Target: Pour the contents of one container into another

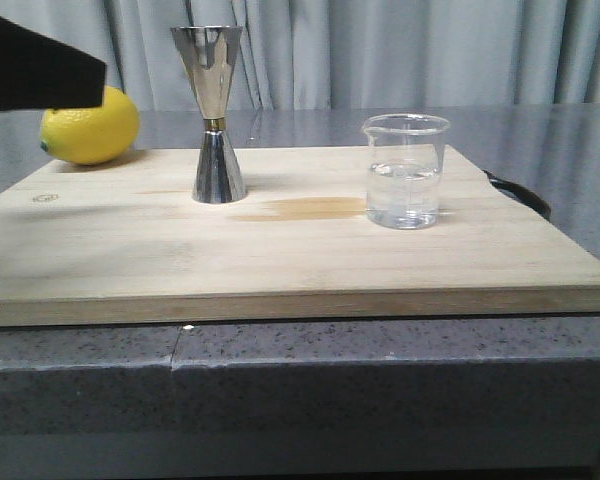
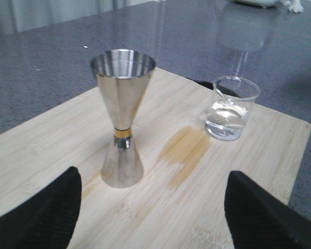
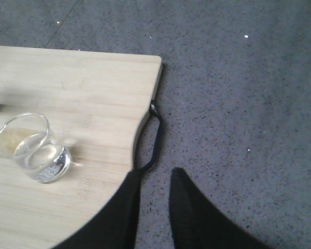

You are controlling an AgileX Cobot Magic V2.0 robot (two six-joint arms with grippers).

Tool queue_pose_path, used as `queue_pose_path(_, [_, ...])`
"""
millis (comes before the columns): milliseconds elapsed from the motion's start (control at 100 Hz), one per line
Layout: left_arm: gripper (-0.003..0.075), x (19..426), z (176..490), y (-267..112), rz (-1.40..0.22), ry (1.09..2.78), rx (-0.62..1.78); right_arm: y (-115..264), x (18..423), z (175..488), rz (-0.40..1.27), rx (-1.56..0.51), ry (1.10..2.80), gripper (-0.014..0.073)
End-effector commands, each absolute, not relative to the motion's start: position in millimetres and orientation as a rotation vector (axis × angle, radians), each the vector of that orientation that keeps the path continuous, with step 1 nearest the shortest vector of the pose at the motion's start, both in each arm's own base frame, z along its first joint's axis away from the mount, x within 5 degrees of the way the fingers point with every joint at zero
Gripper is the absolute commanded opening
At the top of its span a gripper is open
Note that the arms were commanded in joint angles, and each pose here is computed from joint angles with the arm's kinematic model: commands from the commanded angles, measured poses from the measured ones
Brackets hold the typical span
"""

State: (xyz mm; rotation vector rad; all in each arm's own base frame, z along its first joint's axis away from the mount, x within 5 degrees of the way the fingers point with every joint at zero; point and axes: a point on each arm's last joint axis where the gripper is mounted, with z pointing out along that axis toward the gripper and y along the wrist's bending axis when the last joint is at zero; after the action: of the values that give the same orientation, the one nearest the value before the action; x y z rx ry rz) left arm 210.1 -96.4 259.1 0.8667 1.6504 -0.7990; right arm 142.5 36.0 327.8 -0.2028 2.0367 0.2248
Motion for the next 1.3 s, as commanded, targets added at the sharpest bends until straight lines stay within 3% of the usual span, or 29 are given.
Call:
queue_pose_path(0, [0.0532,218.4,268.7,-109.7,-0.863,1.557,0.875,36.1,146.4,345.4,0.217,-0.200,1.927,0.0123])
queue_pose_path(520, [0.0532,283.8,259.1,-126.8,-0.877,1.567,0.907,36.1,146.5,345.6,0.217,-0.200,1.925,0.0123])
queue_pose_path(1010, [0.0531,310.8,248.2,-163.9,-0.967,1.529,0.988,36.1,147.2,347.4,0.217,-0.196,1.905,0.0123])
queue_pose_path(1130, [0.0489,313.2,249.7,-166.9,-0.964,1.521,0.994,36.1,147.2,347.4,0.217,-0.196,1.905,0.0123])
queue_pose_path(1290, [0.0356,313.5,250.4,-167.0,-0.963,1.519,0.994,36.1,147.2,347.4,0.217,-0.196,1.905,0.0123])
